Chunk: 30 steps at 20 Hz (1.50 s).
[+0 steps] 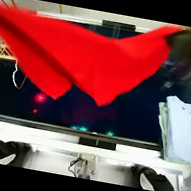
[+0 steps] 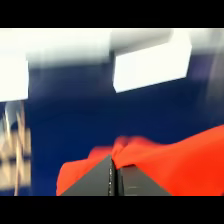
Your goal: Fold the shirts.
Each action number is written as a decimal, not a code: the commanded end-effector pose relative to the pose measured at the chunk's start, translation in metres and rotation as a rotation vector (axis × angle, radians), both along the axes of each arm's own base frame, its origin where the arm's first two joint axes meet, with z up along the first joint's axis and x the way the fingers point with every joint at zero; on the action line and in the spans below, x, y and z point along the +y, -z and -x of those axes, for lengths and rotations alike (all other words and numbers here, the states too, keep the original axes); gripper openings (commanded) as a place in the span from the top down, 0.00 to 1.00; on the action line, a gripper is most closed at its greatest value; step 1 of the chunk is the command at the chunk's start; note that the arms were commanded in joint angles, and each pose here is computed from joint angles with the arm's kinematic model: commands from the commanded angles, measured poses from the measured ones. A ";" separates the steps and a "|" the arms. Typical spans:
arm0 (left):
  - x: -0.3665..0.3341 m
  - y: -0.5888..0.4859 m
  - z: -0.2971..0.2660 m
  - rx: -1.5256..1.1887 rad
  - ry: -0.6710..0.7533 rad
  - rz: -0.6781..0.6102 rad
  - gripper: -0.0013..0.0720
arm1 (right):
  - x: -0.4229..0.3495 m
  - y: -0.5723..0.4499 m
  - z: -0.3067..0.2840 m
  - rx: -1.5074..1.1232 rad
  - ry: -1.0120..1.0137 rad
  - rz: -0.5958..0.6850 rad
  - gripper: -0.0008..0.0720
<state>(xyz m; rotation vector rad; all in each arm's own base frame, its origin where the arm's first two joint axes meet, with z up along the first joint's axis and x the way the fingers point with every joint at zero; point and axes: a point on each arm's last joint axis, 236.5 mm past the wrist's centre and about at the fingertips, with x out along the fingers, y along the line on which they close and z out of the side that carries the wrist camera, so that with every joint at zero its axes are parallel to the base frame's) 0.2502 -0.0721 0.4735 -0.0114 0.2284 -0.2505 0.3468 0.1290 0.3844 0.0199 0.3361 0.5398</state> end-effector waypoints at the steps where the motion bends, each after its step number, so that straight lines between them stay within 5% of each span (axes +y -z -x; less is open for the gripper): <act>1: 0.027 -0.102 0.049 -0.378 -0.005 0.105 0.94 | -0.014 -0.075 0.077 -0.198 0.059 -0.072 0.90; 6: 0.005 -0.103 0.013 -0.455 0.007 0.083 0.94 | -0.039 -0.043 0.095 -0.057 0.164 -0.017 0.90; 14: 0.004 -0.058 0.000 -0.287 -0.002 -0.021 0.94 | -0.083 -0.184 0.108 -0.614 0.349 -0.117 0.90; 18: 0.016 -0.001 0.012 -0.052 -0.015 -0.087 0.94 | -0.085 -0.198 0.114 -0.668 0.355 -0.135 0.90; 30: 0.002 0.115 -0.016 0.303 -0.010 -0.231 0.94 | -0.135 -0.148 0.087 -0.513 0.558 0.155 0.90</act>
